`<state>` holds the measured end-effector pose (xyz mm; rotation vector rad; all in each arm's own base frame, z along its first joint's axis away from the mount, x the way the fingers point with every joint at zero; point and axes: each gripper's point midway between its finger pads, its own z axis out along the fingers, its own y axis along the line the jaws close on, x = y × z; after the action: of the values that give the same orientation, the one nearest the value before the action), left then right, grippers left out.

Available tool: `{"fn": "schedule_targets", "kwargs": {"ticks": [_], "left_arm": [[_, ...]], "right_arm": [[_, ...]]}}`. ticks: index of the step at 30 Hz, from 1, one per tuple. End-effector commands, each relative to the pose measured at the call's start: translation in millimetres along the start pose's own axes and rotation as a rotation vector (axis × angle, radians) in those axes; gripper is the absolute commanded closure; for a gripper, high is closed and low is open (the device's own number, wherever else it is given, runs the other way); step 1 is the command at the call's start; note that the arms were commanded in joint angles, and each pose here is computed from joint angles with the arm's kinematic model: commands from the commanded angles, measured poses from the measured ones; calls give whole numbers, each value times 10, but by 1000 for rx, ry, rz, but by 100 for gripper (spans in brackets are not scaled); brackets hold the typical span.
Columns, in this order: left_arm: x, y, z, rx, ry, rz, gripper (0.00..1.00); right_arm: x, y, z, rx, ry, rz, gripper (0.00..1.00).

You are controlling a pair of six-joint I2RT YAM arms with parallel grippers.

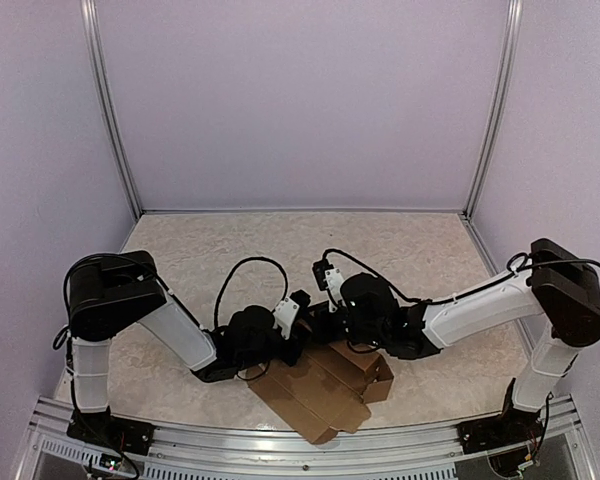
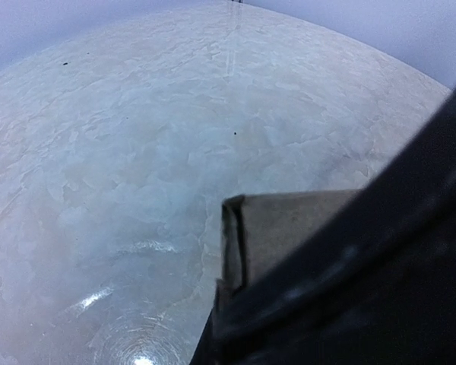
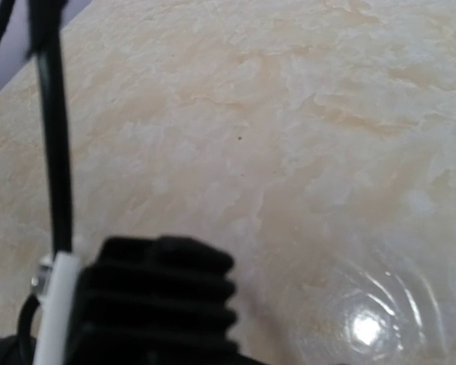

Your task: Fold the paper box

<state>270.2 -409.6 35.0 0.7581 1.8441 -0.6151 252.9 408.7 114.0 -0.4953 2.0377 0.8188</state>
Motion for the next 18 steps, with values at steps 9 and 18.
{"fn": "schedule_targets", "kwargs": {"ticks": [9, 18], "left_arm": [[-173, -71, -157, 41, -47, -1, 100], [-452, -269, -326, 152, -75, 1, 100]], "right_arm": [[-496, -137, -680, 94, -21, -37, 89], [-588, -327, -1261, 144, -22, -76, 94]]}}
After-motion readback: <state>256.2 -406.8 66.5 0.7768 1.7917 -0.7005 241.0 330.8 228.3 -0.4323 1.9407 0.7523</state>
